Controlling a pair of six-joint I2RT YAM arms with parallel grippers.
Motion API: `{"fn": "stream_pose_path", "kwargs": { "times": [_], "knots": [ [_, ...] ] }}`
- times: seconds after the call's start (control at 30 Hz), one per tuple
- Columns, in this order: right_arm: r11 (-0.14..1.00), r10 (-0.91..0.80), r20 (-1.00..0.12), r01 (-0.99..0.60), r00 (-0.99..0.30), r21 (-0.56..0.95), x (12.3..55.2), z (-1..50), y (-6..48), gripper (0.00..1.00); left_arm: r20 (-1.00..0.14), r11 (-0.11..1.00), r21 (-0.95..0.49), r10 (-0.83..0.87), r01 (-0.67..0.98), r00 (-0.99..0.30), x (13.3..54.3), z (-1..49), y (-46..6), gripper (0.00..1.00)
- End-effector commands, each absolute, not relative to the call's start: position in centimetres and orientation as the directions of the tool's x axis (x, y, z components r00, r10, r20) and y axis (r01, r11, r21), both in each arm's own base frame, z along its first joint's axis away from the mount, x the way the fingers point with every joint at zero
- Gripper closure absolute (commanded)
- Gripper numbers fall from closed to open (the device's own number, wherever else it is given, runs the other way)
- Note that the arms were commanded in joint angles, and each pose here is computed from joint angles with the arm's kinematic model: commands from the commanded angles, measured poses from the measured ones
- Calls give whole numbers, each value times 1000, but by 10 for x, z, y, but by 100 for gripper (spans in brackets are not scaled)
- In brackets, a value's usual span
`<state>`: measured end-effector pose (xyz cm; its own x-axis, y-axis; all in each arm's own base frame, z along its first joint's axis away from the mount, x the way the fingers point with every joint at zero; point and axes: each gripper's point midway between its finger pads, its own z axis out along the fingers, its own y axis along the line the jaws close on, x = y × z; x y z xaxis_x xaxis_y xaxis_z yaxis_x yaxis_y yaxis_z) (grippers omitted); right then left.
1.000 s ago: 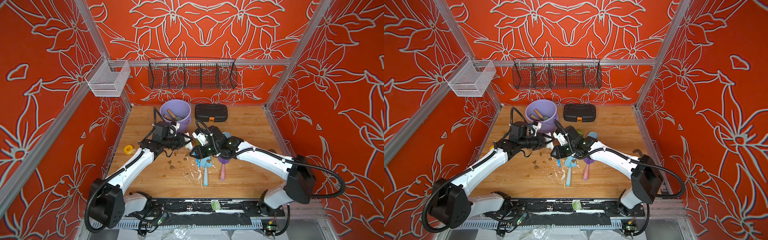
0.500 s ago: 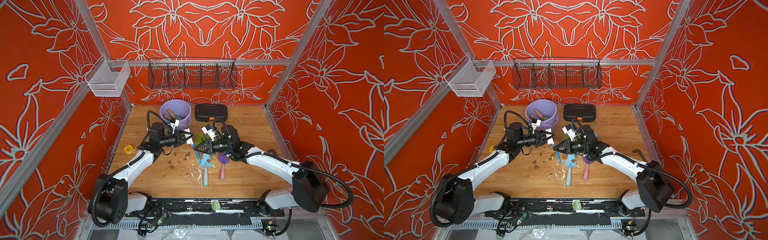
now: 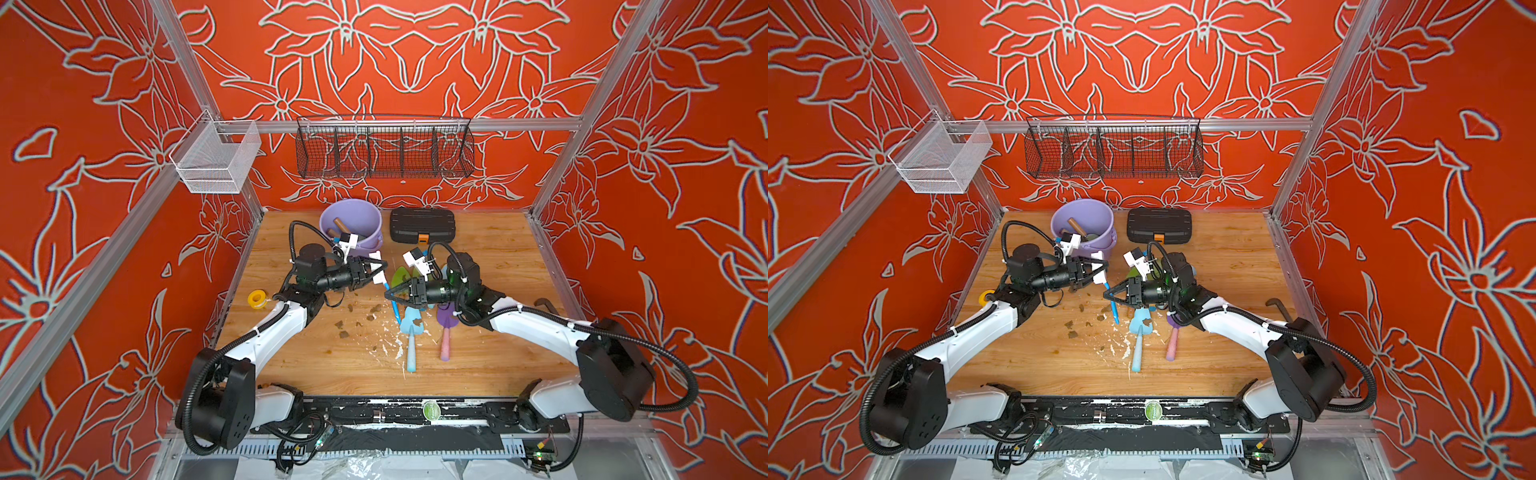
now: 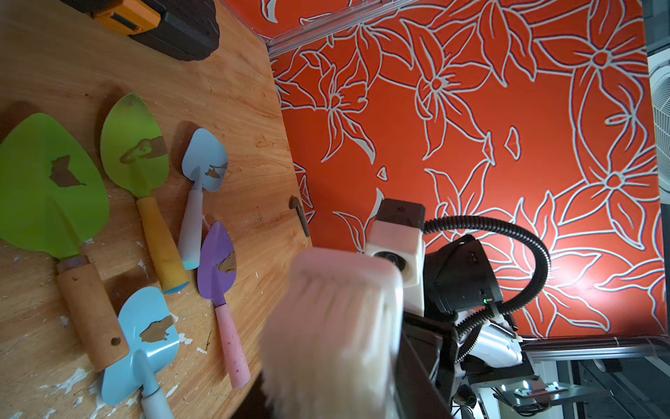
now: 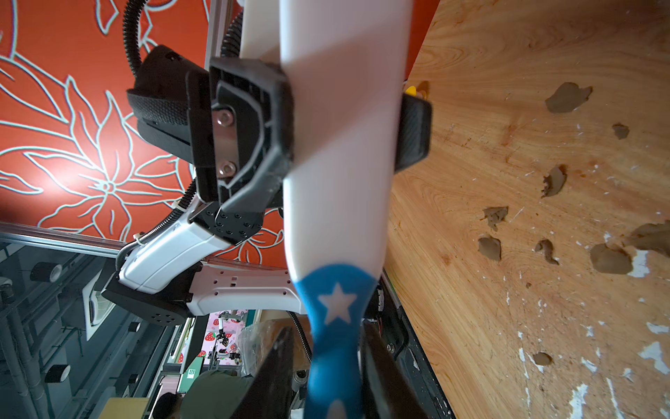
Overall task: Brush the soil off the hand trowel and place it into the bucket
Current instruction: Adjust the brush.
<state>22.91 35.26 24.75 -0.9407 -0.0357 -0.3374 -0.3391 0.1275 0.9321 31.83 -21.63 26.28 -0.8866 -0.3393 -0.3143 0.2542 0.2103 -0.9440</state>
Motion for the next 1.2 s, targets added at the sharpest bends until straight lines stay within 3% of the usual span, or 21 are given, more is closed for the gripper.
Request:
{"fn": "stream_pose_path", "kwargs": {
  "times": [0.0, 0.3, 0.47, 0.6, 1.17],
  "knots": [
    [99, -41, -338, -341, -940, 935, 226, 254, 352, 69, -365, 206, -929, -361, 309, -858, 318, 278, -212, 100],
    [89, -15, -331, -330, -944, 940, 234, 255, 356, 73, -351, 219, -933, -375, 286, -858, 319, 270, -210, 100],
    [80, 18, -358, -356, -934, 931, 240, 263, 357, 61, -330, 241, -940, -462, 242, -823, 321, 265, -200, 100],
    [62, 35, -370, -368, -928, 928, 244, 270, 360, 57, -307, 220, -950, -533, 221, -788, 322, 270, -191, 100],
    [25, 65, -361, -360, -930, 932, 253, 275, 367, 64, -254, 156, -967, -634, 201, -730, 321, 287, -182, 100]
  ]
}}
